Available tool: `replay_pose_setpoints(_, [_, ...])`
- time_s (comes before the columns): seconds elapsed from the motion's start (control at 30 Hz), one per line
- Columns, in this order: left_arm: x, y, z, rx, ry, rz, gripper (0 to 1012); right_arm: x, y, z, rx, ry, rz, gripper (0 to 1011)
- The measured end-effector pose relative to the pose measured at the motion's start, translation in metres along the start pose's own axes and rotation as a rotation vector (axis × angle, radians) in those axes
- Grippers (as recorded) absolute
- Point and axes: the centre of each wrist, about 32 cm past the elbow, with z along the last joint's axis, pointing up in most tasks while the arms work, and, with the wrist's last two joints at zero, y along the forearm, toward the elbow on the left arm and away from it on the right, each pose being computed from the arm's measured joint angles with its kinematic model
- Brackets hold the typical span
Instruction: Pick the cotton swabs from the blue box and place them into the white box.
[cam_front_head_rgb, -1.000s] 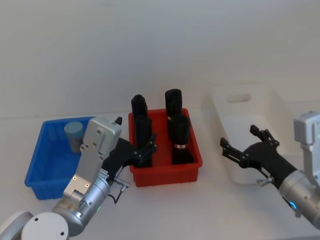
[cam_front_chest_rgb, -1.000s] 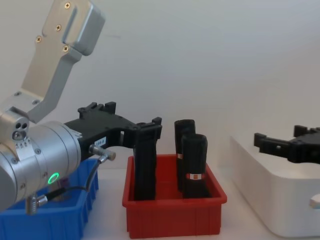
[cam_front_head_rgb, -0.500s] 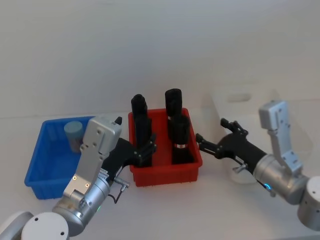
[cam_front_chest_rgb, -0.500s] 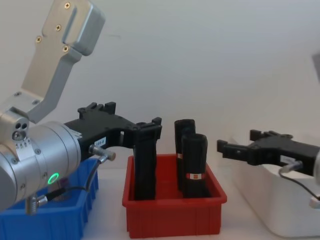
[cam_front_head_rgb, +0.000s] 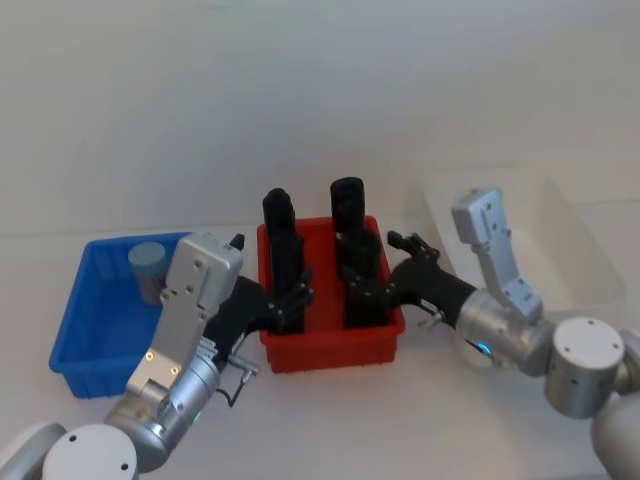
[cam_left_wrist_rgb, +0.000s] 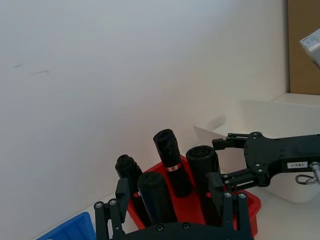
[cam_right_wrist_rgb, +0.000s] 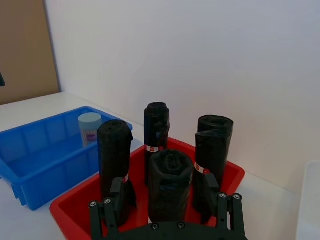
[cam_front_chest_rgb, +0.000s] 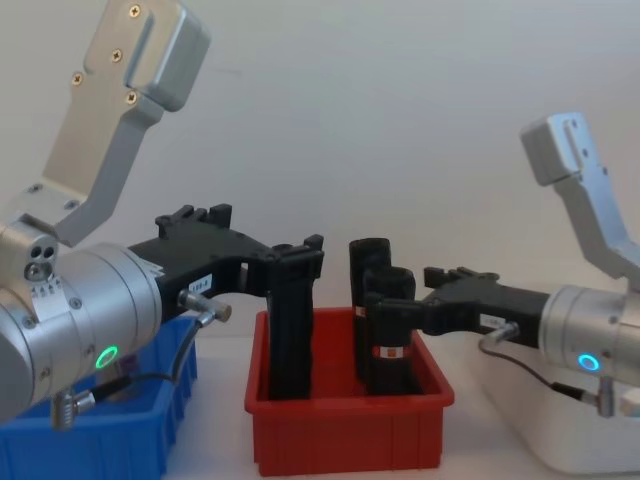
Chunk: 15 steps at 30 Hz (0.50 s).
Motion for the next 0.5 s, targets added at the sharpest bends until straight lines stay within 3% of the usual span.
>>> replay_pose_setpoints(0.3, [0.0,0.0,0.0,0.0,0.0,0.0,1004,0.002,0.024,-0.003,-0.024,-0.018,0.039,1002])
replay_pose_setpoints(0.5, [0.0,0.0,0.0,0.0,0.0,0.0,1004,0.002,0.035,-0.006,-0.043,-0.023,0.049,882])
